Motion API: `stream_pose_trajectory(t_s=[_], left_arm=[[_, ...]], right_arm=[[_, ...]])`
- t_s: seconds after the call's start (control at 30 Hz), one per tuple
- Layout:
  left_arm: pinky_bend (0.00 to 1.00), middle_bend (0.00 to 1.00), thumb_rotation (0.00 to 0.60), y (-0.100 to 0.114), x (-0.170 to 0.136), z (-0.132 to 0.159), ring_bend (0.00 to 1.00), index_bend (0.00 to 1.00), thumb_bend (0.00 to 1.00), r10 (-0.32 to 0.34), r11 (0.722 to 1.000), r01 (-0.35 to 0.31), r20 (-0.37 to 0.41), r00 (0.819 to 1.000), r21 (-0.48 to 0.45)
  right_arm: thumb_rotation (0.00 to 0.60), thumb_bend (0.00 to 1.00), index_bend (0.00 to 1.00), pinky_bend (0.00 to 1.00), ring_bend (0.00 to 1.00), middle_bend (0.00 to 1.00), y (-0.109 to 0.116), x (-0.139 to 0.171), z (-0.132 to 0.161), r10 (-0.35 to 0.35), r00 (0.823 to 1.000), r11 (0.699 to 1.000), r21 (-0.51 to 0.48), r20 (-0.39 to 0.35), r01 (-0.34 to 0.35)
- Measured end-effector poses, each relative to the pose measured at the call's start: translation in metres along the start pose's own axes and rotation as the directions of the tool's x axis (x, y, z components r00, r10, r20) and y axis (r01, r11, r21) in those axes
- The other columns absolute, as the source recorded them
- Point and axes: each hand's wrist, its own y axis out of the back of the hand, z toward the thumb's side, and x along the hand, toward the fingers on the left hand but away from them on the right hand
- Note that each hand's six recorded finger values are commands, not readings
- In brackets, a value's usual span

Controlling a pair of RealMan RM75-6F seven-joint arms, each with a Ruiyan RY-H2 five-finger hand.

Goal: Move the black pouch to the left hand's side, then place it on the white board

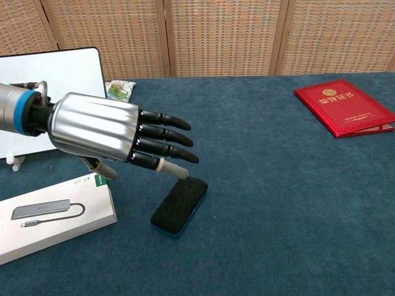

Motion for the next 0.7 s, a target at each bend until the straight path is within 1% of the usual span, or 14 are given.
stream_pose_trajectory(t_s=[0.13,0.27,0.43,0.7], left_arm=[[0.0,0.0,0.6,-0.004,0.024,0.003,0.0,0.0,0.0,-0.002,1.0,0.002,0.043,0.999,-0.009],[0.0,0.0,0.6,-0.003,0.04,-0.001,0.0,0.0,0.0,-0.004,1.0,0.004,0.052,0.999,-0.007],[0.0,0.0,0.6,-0.004,0.057,-0.004,0.0,0.0,0.0,-0.02,1.0,0.02,0.078,0.997,0.002],[0.08,0.0,0.6,-0.012,0.079,0.004,0.0,0.0,0.0,-0.059,0.998,0.06,0.11,0.992,-0.009]], right_arm=[[0.6,0.0,0.0,0.0,0.0,0.0,0.0,-0.002,-0.004,0.002,1.0,1.0,0.007,0.015,-0.002],[0.6,0.0,0.0,0.0,0.0,0.0,-0.002,-0.004,-0.006,0.019,1.0,1.0,0.006,0.021,-0.019],[0.6,0.0,0.0,0.0,0.0,0.0,-0.002,-0.006,-0.006,0.019,1.0,1.0,0.006,0.022,-0.019],[0.6,0.0,0.0,0.0,0.0,0.0,0.002,-0.008,-0.01,0.011,0.999,1.0,-0.003,0.034,-0.011]])
